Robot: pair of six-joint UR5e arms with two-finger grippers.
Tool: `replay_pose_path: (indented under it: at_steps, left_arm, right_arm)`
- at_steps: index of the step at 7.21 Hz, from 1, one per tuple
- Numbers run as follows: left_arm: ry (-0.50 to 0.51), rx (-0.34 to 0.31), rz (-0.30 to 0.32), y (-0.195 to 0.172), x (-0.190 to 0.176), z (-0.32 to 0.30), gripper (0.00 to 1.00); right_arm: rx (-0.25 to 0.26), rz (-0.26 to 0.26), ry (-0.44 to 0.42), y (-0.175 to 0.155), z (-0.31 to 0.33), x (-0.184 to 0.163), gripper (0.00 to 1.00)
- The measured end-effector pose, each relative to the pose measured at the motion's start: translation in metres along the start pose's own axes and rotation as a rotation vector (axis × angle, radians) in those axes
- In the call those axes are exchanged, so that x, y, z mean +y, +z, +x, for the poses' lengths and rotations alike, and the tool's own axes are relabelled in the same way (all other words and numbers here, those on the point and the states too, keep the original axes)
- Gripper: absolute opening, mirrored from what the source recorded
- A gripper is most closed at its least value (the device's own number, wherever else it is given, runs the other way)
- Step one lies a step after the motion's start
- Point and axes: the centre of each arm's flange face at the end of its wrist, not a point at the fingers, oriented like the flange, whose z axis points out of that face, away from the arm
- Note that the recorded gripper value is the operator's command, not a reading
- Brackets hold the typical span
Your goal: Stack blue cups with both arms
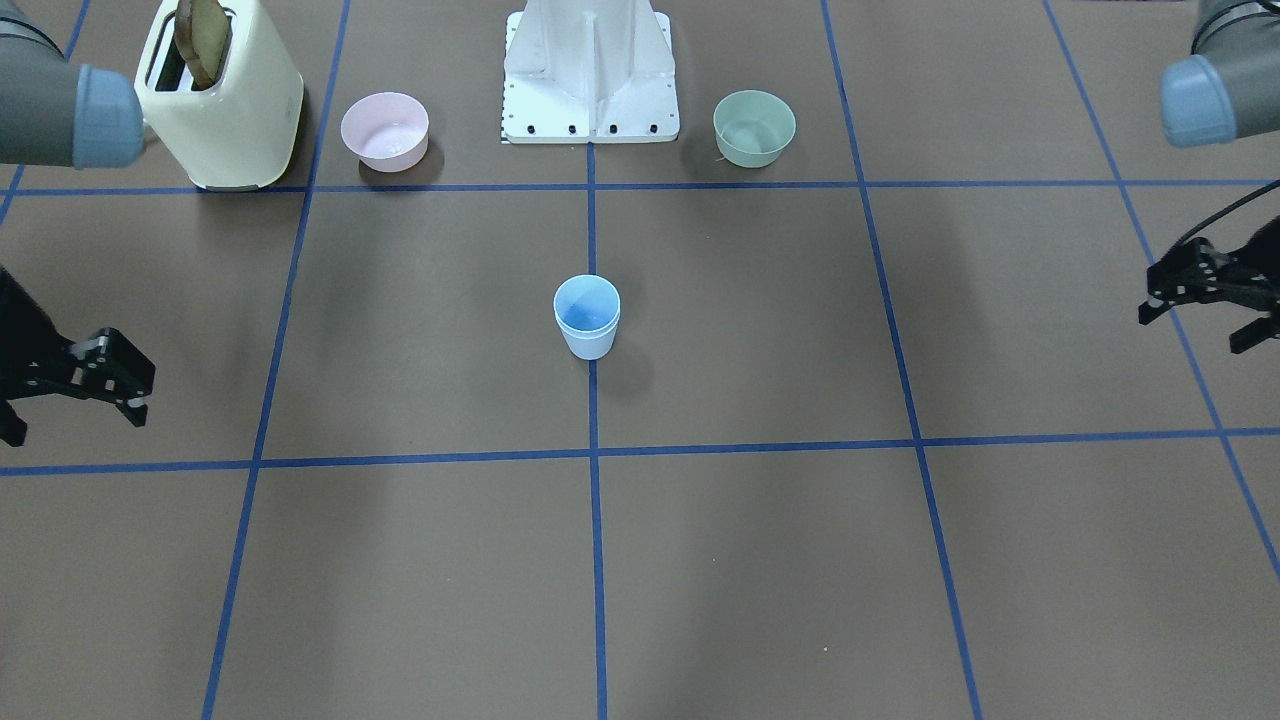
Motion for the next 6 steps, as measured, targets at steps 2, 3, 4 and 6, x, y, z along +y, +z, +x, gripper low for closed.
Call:
replay_pose_path:
  at_steps: [2, 3, 4, 6]
  left_arm:
    - [0.002, -0.010, -0.018, 0.002, 0.023, -0.063, 0.98]
    - [-0.020, -0.012, -0.028, 0.005, 0.033, -0.086, 0.98]
    - [-0.042, -0.012, -0.036, 0.008, 0.041, -0.102, 0.98]
    - [-0.101, -0.015, -0.048, 0.009, 0.054, -0.127, 0.98]
  right_arm:
    - [-0.030, -0.052, 0.083, -0.001, 0.071, 0.032, 1.00]
    - [-0.046, -0.069, 0.124, -0.003, 0.112, 0.045, 1.00]
    - [-0.044, -0.087, 0.141, 0.000, 0.151, 0.061, 1.00]
    - [-0.022, -0.126, 0.196, 0.015, 0.212, 0.091, 1.00]
